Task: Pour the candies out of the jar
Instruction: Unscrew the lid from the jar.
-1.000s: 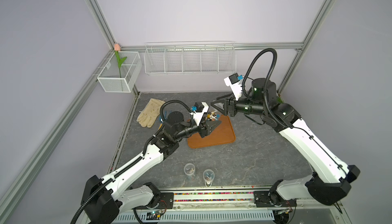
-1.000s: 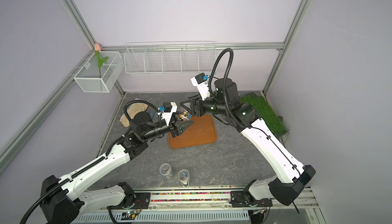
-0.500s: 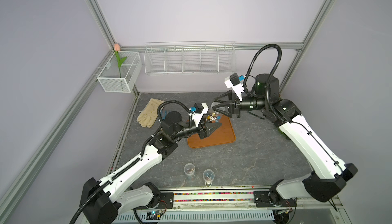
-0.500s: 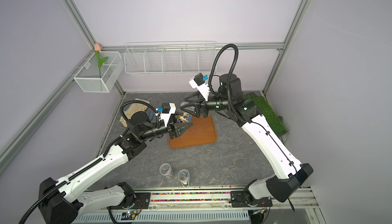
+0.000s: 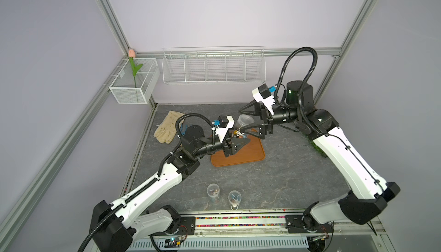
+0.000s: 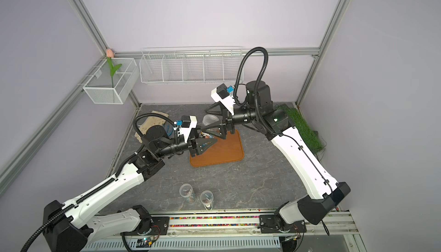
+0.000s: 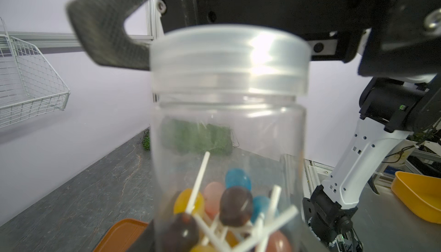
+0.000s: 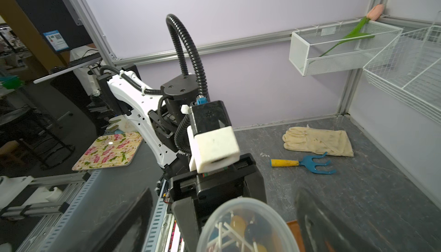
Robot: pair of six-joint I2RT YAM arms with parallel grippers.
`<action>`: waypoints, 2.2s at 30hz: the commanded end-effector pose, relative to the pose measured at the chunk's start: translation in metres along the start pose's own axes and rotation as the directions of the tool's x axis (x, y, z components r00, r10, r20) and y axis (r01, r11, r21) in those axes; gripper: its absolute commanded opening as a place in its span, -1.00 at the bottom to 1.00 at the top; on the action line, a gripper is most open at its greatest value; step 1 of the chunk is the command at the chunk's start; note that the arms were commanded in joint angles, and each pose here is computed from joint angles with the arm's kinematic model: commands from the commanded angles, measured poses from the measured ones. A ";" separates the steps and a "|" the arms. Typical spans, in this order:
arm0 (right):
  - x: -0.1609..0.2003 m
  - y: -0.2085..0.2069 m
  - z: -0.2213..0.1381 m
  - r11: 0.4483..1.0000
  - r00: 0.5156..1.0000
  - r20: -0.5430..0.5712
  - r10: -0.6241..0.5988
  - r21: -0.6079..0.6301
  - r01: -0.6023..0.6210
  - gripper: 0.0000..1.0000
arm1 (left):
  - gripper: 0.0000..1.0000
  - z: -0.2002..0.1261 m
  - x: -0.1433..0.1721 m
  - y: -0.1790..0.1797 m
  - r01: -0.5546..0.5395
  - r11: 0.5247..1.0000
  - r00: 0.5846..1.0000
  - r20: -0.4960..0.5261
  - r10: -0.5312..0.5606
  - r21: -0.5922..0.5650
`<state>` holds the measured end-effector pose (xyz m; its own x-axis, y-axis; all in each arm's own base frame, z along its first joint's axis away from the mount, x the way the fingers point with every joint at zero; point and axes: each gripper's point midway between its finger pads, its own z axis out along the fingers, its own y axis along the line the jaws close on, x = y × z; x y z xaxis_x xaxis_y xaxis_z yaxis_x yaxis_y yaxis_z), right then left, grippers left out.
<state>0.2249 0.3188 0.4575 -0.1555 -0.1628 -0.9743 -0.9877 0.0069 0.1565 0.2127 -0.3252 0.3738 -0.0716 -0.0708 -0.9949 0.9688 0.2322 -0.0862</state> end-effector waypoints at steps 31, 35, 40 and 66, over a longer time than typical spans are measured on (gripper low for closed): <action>0.014 -0.032 -0.048 0.889 0.959 0.139 0.246 0.361 -0.280 0.81 | -0.15 -0.017 0.005 0.016 -0.051 0.987 0.999 -0.014 0.050 -0.154; 0.014 -0.034 -0.047 0.890 0.959 0.139 0.248 0.359 -0.282 0.81 | -0.15 -0.017 0.006 0.017 -0.051 0.986 0.999 -0.017 0.049 -0.158; 0.014 -0.036 -0.042 0.890 0.954 0.138 0.268 0.344 -0.299 0.82 | -0.15 -0.017 0.006 0.018 -0.054 0.986 0.998 -0.020 0.051 -0.158; 0.048 -0.065 0.004 0.793 0.896 0.116 0.429 0.426 -0.435 0.92 | -0.15 -0.004 0.015 0.032 -0.076 0.980 0.997 -0.045 0.069 -0.183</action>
<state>0.2728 0.3155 0.4048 -0.5522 -0.0434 -0.8326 -0.7550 0.4496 0.4773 0.2422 -0.3159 0.3369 -0.0686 0.0317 -0.9971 0.9118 0.4077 -0.0498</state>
